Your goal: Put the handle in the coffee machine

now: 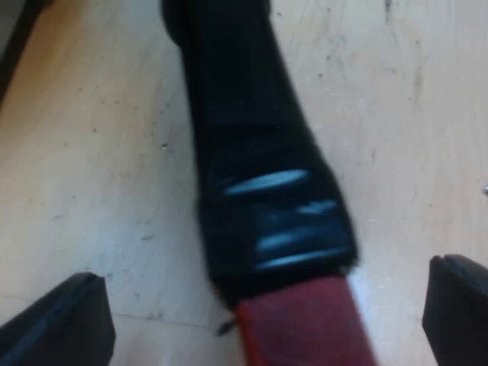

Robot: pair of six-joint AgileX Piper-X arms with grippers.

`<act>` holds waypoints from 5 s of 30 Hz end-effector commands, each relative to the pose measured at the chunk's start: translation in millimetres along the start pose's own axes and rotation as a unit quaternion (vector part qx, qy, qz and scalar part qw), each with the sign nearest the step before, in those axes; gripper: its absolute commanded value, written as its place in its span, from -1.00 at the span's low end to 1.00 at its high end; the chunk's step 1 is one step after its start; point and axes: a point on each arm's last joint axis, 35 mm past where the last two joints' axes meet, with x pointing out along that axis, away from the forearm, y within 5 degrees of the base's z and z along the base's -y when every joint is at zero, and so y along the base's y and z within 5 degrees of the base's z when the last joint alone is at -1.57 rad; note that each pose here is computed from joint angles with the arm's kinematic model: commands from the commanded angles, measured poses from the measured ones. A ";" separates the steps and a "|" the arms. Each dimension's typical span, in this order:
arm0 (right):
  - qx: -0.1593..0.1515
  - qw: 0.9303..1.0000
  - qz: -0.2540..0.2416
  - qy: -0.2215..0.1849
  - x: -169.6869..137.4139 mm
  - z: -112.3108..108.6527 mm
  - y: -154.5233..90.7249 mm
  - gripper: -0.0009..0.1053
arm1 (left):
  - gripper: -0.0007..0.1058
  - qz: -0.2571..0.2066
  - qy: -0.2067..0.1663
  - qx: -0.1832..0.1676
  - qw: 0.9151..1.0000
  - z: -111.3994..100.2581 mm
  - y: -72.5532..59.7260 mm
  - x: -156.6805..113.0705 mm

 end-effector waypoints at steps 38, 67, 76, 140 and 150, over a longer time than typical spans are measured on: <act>-0.002 0.999 0.014 -0.029 -13.9 0.9 2.2 -0.98 | -0.70 0.009 -0.025 0.017 1.000 5.8 2.0 -1.9; -0.019 0.982 -0.142 -0.125 -55.6 -8.7 15.2 0.81 | -0.98 0.018 -0.073 -0.026 0.997 0.5 19.8 -15.0; -0.079 0.926 -0.216 -0.298 -47.7 -17.0 98.0 0.28 | -0.98 0.055 -0.058 -0.080 0.994 -16.3 32.1 -30.4; 0.064 0.732 -0.351 -0.580 130.4 2.5 117.0 0.20 | -0.98 0.077 -0.060 -0.093 0.991 -24.2 132.0 -45.3; 0.078 0.726 -0.364 -0.579 124.9 14.6 101.2 0.20 | -0.98 0.068 -0.076 -0.093 0.990 -17.2 144.7 -45.7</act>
